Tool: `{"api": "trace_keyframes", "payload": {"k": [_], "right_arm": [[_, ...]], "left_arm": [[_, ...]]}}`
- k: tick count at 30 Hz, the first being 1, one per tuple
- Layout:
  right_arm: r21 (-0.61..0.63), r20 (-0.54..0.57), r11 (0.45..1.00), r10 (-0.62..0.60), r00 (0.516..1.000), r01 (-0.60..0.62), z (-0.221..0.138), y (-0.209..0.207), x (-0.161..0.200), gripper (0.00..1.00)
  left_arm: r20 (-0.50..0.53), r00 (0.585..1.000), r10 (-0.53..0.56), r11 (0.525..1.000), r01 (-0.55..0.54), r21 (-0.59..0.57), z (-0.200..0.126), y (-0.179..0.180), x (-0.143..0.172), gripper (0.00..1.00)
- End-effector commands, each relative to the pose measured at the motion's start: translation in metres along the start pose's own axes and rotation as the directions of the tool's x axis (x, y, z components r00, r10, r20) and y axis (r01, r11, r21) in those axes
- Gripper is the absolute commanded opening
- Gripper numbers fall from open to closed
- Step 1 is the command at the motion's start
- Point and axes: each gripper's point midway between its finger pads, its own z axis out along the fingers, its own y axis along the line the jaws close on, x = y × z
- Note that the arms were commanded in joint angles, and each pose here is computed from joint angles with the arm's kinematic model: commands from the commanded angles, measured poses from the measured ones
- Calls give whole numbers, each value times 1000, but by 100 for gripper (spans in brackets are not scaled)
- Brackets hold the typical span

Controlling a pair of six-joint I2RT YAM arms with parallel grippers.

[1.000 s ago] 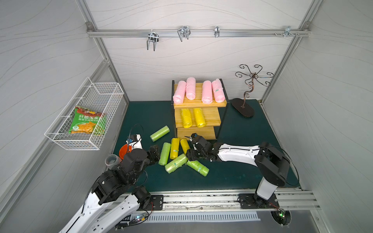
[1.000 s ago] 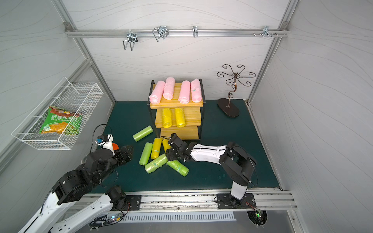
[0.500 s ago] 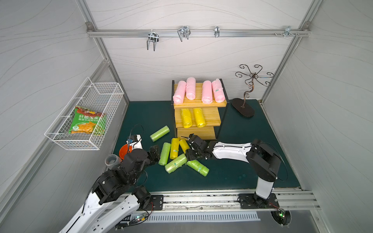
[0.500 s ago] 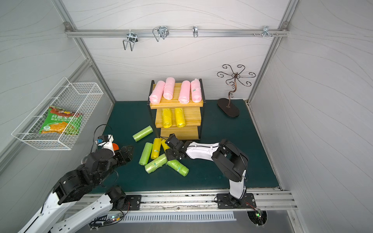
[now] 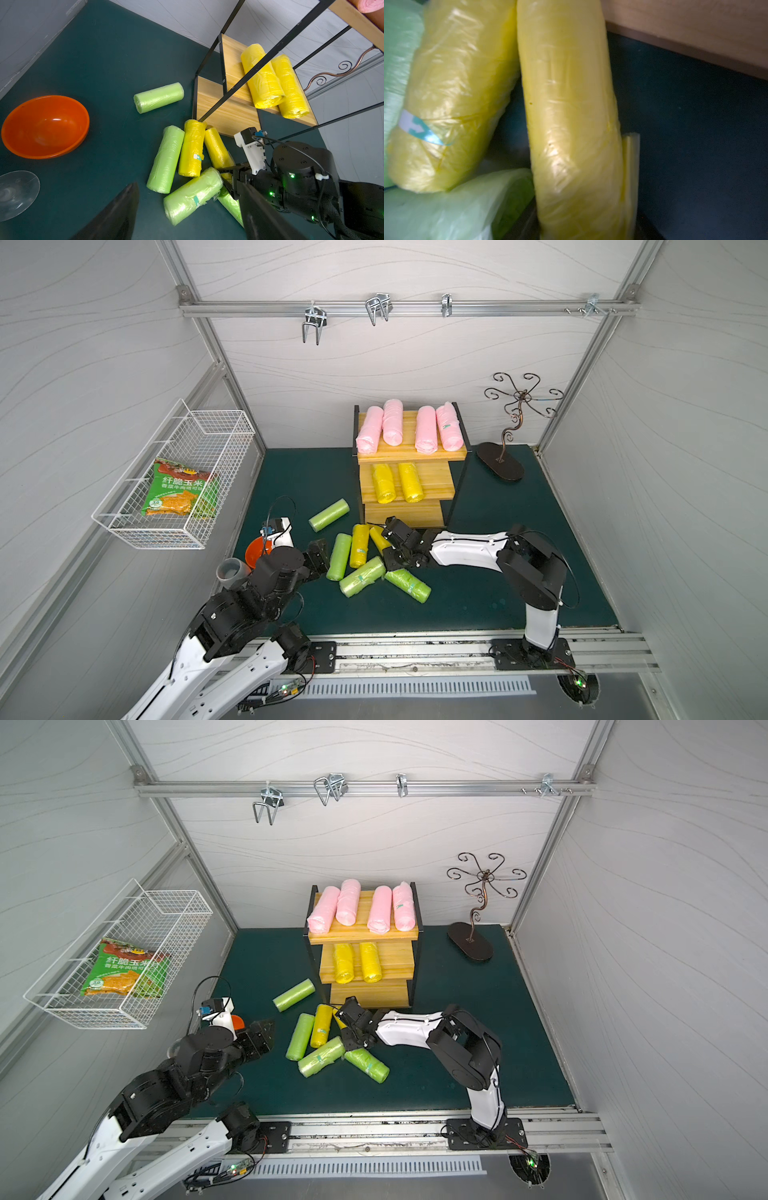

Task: Sort the rolls of trash bags by color and place them on the shelf
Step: Pick up the roll of trash bags from the center of the board.

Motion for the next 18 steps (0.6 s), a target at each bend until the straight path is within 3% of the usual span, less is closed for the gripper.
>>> {"api": "trace_keyframes", "payload": {"k": [1,3,7,18], "right_arm": [[58,-44,998,-28,999,31,1,-10,14,33],[61,-39,997,-37,999,40,-4,-9,12,19],[67,-5,995,-70,998,70,-24,-5,2,2],[20,199,991,-132,971,130,-115,8,-37,0]], "left_arm": [[35,999,-22,1000,21,12,-1,-3,-8,81],[34,999,-21,1000,20,11,-1,-3,-8,81],[38,999,-17,1000,17,11,-1,-3,-9,81],[36,999,-12,1000,12,20,1,-9,-12,81]]}}
